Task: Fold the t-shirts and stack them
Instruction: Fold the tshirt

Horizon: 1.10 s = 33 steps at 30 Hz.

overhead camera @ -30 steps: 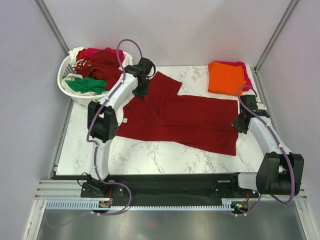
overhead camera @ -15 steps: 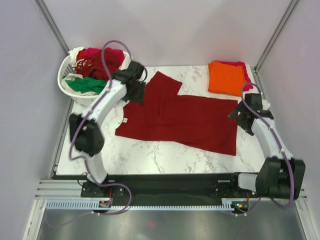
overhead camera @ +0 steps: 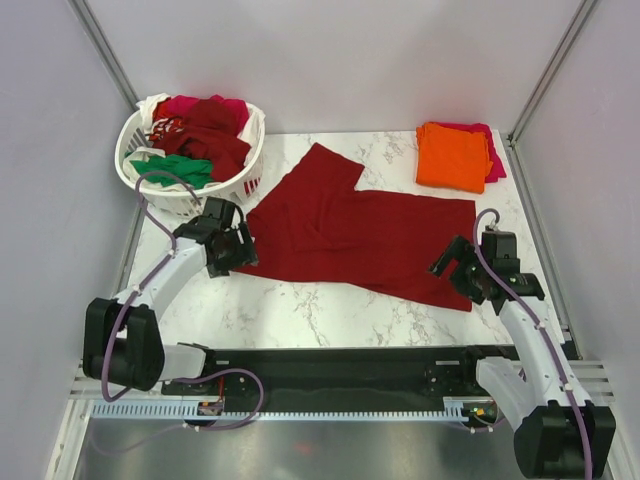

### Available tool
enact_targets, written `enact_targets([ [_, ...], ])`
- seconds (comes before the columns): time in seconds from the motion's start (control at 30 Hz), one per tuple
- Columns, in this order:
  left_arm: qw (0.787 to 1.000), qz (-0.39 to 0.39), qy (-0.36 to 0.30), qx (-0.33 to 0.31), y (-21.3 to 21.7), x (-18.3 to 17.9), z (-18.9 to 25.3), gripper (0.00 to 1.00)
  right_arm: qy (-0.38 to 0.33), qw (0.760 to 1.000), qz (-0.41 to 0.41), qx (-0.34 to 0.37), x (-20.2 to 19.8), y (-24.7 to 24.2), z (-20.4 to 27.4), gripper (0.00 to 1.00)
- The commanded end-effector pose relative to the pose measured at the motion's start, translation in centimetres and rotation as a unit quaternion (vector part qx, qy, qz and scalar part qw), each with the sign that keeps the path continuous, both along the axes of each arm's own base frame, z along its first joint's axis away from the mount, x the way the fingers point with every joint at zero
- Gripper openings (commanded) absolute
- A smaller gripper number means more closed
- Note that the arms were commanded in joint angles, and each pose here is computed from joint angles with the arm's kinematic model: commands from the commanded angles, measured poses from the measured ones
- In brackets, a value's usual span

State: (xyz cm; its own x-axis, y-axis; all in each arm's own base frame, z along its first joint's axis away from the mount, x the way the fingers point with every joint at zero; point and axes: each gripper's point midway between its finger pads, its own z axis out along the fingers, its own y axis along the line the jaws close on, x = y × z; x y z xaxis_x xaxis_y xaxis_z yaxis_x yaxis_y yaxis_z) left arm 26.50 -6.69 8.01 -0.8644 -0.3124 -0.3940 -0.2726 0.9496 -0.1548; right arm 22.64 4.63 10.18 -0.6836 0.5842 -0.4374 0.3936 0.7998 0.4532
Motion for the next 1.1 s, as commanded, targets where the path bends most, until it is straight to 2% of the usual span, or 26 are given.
enact_targets([
  [0.0, 0.996, 0.051, -0.066, -0.043, -1.1, 3.4, 0.7, 0.81, 0.008, 0.999, 0.024, 0.028, -1.0, 1.3, -0.9, 0.98],
  [0.3, 0.995, 0.082, -0.047, -0.009, 0.0, 4.4, -3.0, 0.77, 0.001, 0.999, 0.035, 0.034, -0.5, 1.7, -0.2, 0.98],
  [0.4, 0.995, 0.097, -0.030, -0.008, 0.1, 4.2, -4.2, 0.74, 0.016, 0.999, 0.013, 0.025, -0.6, 1.0, -0.8, 0.98],
  [0.5, 0.994, 0.106, -0.022, -0.004, 0.2, 4.1, -4.9, 0.66, 0.041, 0.999, -0.018, 0.016, -0.8, 0.3, -1.8, 0.98],
  [0.57, 0.994, 0.106, -0.022, -0.001, 0.2, 4.6, -4.9, 0.44, 0.056, 0.997, -0.046, -0.002, -1.0, -0.6, -2.7, 0.98],
  [0.6, 0.994, 0.103, -0.023, 0.001, 0.3, 4.8, -4.9, 0.29, 0.070, 0.996, -0.057, -0.007, -1.2, -0.9, -3.2, 0.98],
  [0.63, 0.994, 0.104, -0.026, 0.002, 0.4, 5.1, -4.7, 0.06, 0.085, 0.993, -0.084, -0.018, -1.6, -1.7, -3.9, 0.98],
  [0.67, 0.994, 0.104, -0.027, 0.001, 0.4, 5.3, -4.7, 0.02, 0.093, 0.991, -0.093, -0.020, -1.9, -1.8, -4.2, 0.98],
  [0.87, 0.992, 0.115, -0.042, -0.005, 0.8, 5.5, -4.3, 0.02, 0.113, 0.974, -0.169, -0.096, -2.9, -5.3, -3.6, 0.98],
  [0.93, 0.992, 0.115, -0.042, -0.006, 0.8, 5.4, -4.4, 0.02, 0.123, 0.972, -0.174, -0.095, -3.1, -5.4, -4.0, 0.95],
  [0.97, 0.992, 0.115, -0.044, -0.007, 0.8, 5.4, -4.4, 0.02, 0.139, 0.970, -0.176, -0.090, -3.4, -5.1, -4.7, 0.87],
  [1.07, 0.992, 0.116, -0.048, -0.008, 0.9, 5.4, -4.2, 0.02, 0.173, 0.968, -0.169, -0.063, -3.7, -4.0, -7.2, 0.76],
])
